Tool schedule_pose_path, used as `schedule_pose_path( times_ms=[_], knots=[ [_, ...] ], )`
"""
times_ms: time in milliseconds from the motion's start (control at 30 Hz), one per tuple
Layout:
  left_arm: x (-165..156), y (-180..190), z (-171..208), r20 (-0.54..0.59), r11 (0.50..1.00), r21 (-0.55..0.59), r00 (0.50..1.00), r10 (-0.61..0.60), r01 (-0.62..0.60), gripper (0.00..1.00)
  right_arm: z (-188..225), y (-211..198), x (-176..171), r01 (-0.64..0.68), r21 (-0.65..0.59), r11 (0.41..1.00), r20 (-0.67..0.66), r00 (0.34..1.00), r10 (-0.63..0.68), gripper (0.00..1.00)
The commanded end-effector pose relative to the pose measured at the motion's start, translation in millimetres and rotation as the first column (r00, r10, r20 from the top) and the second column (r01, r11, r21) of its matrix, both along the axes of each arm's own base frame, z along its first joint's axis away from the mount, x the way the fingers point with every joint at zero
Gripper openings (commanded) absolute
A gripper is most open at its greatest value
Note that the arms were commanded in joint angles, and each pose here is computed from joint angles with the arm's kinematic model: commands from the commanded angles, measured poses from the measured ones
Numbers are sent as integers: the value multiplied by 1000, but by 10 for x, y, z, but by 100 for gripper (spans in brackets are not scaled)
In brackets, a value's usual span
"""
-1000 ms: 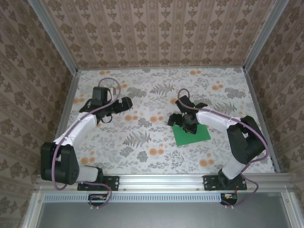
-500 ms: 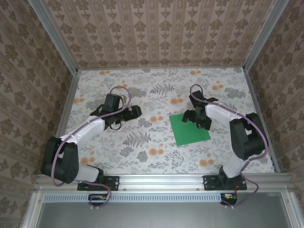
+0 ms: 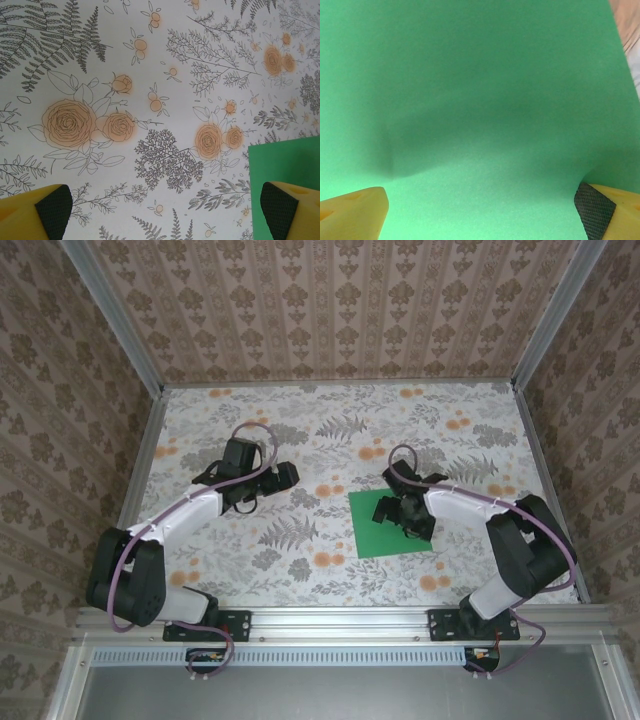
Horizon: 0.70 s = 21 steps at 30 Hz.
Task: Fold a paper plane with a square sheet of paper (pick it up from the middle)
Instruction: Move the square sheet of paper to the center of the table.
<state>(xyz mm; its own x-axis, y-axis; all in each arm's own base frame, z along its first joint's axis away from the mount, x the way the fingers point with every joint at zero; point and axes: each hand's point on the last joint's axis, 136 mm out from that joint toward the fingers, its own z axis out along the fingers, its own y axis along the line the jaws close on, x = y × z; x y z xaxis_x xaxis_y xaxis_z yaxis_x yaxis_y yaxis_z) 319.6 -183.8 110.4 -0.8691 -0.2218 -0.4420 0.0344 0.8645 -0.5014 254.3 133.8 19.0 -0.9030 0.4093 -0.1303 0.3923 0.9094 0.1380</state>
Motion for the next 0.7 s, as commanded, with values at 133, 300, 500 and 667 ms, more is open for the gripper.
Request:
schedule_pose_path(
  times_ms=[133, 300, 500, 667],
  knots=[
    [-51, 22, -83, -29, 1000, 18, 999, 16, -16, 100, 343, 6, 111, -216, -100, 971, -34, 976, 213, 100],
    [-87, 81, -114, -35, 999, 35, 999, 38, -37, 100, 344, 72, 97, -409, -96, 908, -107, 911, 399, 100],
    [-91, 90, -122, -34, 999, 38, 999, 40, -38, 100, 324, 156, 138, -470, -77, 879, -128, 879, 458, 100],
    [-90, 74, -113, -32, 999, 32, 999, 31, -30, 100, 217, 171, 174, -479, -96, 873, -168, 872, 460, 100]
  ],
)
